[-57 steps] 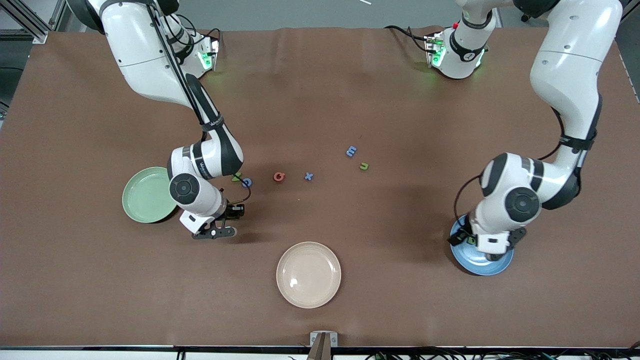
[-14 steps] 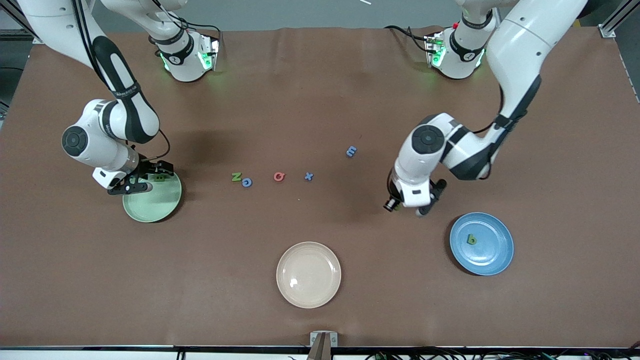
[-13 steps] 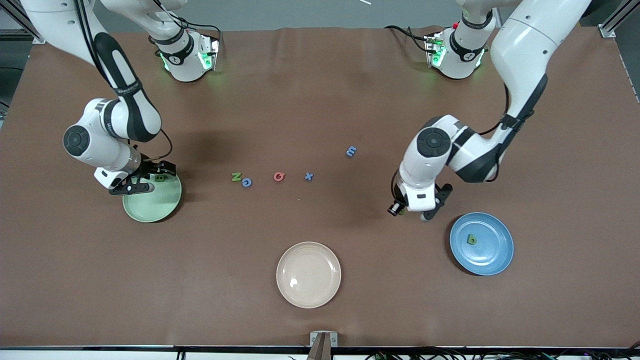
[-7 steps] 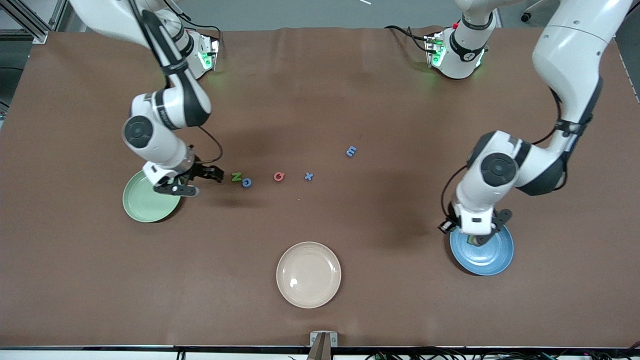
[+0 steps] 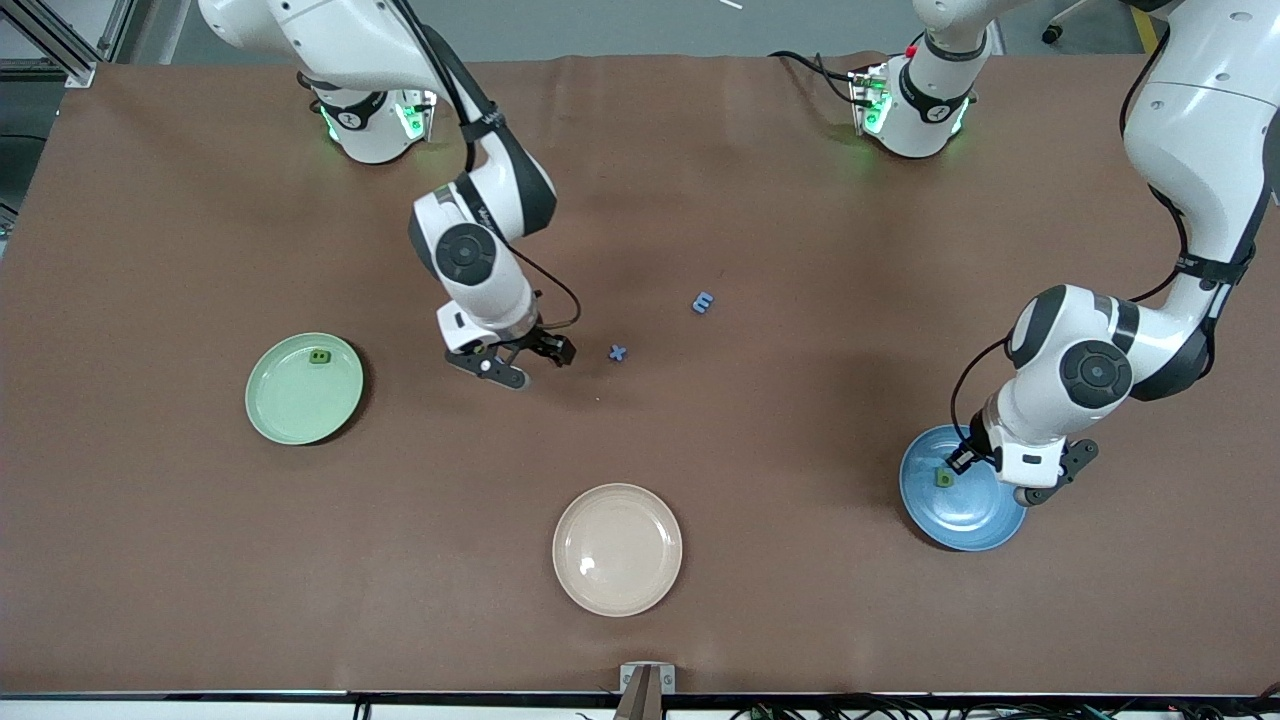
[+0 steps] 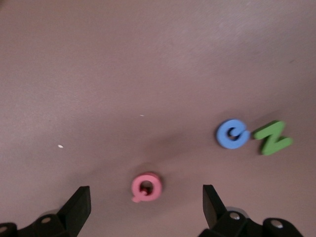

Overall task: Sort upper and lower case letters into plates
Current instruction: 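Place the n in the blue plate while the right gripper reaches the Q, then grasp the pink Q and blue E with the right and left grippers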

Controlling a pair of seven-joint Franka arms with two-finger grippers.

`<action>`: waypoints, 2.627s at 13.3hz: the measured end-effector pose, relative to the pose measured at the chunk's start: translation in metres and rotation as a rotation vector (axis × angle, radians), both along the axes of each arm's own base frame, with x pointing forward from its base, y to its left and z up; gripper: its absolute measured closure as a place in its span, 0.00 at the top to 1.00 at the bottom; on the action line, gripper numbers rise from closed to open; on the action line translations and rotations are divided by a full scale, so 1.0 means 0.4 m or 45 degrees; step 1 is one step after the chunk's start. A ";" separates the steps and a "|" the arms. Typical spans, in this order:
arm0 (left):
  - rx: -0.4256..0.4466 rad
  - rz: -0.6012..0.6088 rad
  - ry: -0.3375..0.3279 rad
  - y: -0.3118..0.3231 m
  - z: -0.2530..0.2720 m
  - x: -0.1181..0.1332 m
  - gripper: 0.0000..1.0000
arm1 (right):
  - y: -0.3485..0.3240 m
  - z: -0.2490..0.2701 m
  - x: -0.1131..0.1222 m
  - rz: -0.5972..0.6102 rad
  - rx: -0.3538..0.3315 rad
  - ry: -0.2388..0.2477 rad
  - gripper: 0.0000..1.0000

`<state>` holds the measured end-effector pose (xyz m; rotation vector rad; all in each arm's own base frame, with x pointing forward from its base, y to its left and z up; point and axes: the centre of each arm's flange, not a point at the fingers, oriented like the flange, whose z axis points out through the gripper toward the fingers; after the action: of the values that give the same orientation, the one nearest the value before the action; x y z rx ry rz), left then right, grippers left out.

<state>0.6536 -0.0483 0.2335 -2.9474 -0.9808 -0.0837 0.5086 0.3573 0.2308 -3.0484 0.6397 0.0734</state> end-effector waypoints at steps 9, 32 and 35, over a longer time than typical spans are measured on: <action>-0.073 -0.186 0.174 -0.460 0.060 -0.194 0.94 | 0.047 -0.114 -0.039 0.030 -0.068 0.073 0.85; -0.104 0.349 0.238 -0.940 -0.158 -0.650 0.69 | 0.071 -0.126 -0.062 0.053 -0.072 0.072 0.33; -0.110 0.367 0.229 -0.950 -0.159 -0.654 0.56 | 0.052 -0.116 -0.051 0.043 -0.090 0.087 0.33</action>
<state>0.3921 -0.4284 0.1697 -2.7866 -1.3951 0.2321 0.4884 0.3782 0.1844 -3.1373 0.6073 0.1596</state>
